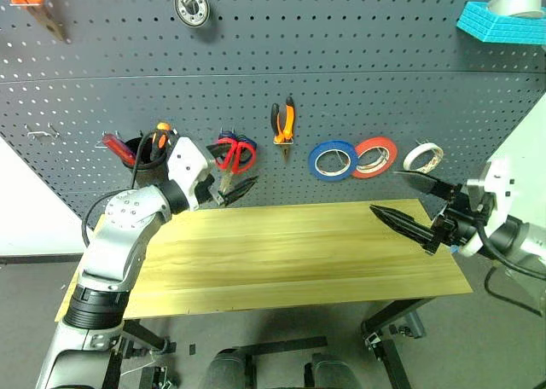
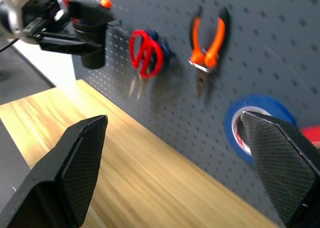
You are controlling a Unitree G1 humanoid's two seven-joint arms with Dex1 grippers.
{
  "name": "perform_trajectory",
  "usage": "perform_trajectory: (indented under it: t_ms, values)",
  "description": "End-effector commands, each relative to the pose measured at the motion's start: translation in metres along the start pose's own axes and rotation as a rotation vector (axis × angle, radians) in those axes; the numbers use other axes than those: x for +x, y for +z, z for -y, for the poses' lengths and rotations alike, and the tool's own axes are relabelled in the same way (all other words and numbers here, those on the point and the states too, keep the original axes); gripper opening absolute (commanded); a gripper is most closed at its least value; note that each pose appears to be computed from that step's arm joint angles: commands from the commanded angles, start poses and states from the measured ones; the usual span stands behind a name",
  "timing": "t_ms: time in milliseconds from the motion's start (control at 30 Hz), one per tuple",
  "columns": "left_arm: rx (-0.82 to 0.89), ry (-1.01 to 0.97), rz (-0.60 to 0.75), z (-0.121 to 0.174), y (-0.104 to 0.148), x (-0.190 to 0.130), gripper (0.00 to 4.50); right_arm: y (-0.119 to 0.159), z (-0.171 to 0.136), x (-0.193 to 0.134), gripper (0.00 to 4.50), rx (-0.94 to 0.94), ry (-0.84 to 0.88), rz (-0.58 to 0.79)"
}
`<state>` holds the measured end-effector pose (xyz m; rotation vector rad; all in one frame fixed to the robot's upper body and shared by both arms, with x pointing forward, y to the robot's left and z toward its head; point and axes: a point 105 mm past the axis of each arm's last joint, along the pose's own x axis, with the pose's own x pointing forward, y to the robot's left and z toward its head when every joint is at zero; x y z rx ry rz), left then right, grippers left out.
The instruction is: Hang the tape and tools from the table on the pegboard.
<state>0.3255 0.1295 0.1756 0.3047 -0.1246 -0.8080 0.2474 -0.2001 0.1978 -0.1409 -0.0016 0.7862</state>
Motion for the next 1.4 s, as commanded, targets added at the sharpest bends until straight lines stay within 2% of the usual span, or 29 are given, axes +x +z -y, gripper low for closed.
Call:
perform_trajectory:
  t_ms: [33,333,400,600,867,1233,1400]
  values:
    - [-0.040,0.027,-0.056,-0.001,-0.021,-0.013,4.46,0.000,0.002,-0.012,4.50,-0.018,-0.057,0.027]
    - [-0.234,0.123,-0.216,0.012,-0.094,-0.043,4.46,-0.054,0.000,-0.039,4.50,0.127,-0.185,-0.036]
    - [-0.263,0.136,-0.263,0.017,-0.113,-0.049,4.46,-0.067,-0.004,-0.041,4.50,0.168,-0.200,-0.051]
    - [-0.325,0.132,-0.360,0.032,-0.147,-0.071,4.46,-0.093,-0.027,-0.045,4.50,0.276,-0.207,-0.076]
    - [-0.397,0.171,-0.388,0.043,-0.160,-0.089,4.46,-0.118,-0.051,-0.047,4.50,0.371,-0.199,-0.113]
    - [-0.497,0.242,-0.367,0.060,-0.159,-0.105,4.46,-0.144,-0.069,-0.060,4.50,0.433,-0.268,-0.138]
    - [-0.509,0.253,-0.369,0.061,-0.164,-0.111,4.46,-0.148,-0.067,-0.060,4.50,0.435,-0.330,-0.084]
